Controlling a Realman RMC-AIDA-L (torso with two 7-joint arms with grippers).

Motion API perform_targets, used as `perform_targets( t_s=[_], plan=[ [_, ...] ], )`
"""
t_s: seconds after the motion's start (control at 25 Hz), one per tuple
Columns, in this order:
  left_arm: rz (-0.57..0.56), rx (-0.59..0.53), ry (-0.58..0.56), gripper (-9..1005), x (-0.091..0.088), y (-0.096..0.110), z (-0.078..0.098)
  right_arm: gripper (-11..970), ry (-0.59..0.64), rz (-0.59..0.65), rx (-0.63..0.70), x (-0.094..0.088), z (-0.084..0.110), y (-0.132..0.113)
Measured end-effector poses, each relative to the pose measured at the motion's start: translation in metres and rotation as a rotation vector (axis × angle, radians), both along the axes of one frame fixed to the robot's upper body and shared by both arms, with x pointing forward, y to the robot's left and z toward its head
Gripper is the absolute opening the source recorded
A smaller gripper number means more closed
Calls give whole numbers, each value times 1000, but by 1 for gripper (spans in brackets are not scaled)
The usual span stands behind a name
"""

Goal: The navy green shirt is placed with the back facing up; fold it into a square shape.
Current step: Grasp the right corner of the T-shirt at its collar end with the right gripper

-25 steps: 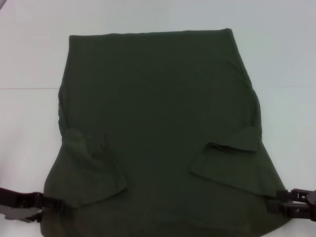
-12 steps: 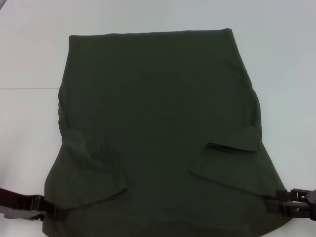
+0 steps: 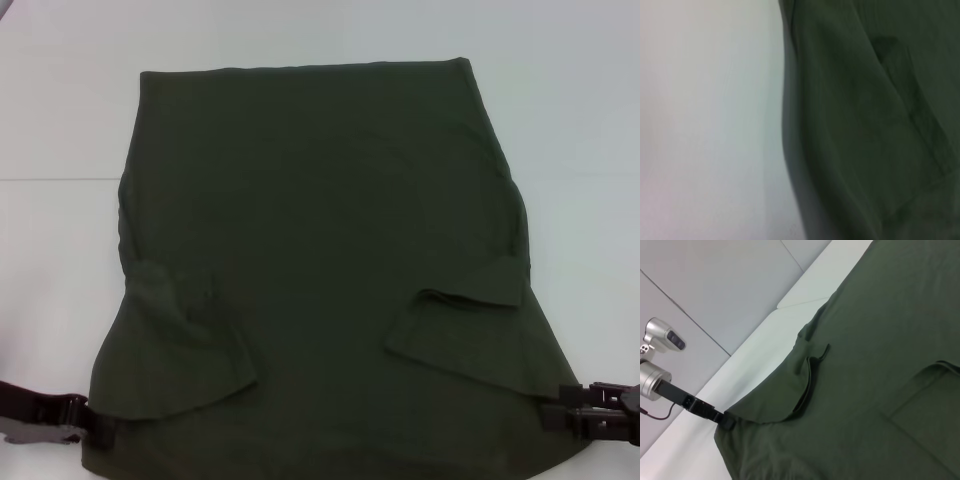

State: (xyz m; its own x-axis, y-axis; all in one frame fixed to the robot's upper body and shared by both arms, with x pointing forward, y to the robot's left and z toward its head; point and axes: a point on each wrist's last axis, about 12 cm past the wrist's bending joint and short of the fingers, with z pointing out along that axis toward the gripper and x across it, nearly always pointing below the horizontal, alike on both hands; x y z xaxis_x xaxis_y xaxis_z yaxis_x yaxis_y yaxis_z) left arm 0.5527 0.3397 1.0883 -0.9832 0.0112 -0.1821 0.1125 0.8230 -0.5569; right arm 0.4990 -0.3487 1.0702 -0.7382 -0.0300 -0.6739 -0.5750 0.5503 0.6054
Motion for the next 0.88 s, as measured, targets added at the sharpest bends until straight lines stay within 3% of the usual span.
perform_targets(
  t_s=[0.2, 0.4, 0.56, 0.88],
  plan=[
    [3, -2, 1, 67, 0, 1, 0, 921, 105, -58, 31, 5, 10, -8],
    [0, -4, -2, 29, 1, 0, 1, 920, 318, -155, 69, 12, 47, -34],
    [-8, -6, -2, 29, 1, -1, 2, 907, 465, -306, 10, 17, 69, -56],
    [-21, -13, -8, 29, 3, -3, 5, 884, 599, -374, -206, 34, 67, -60]
  ],
)
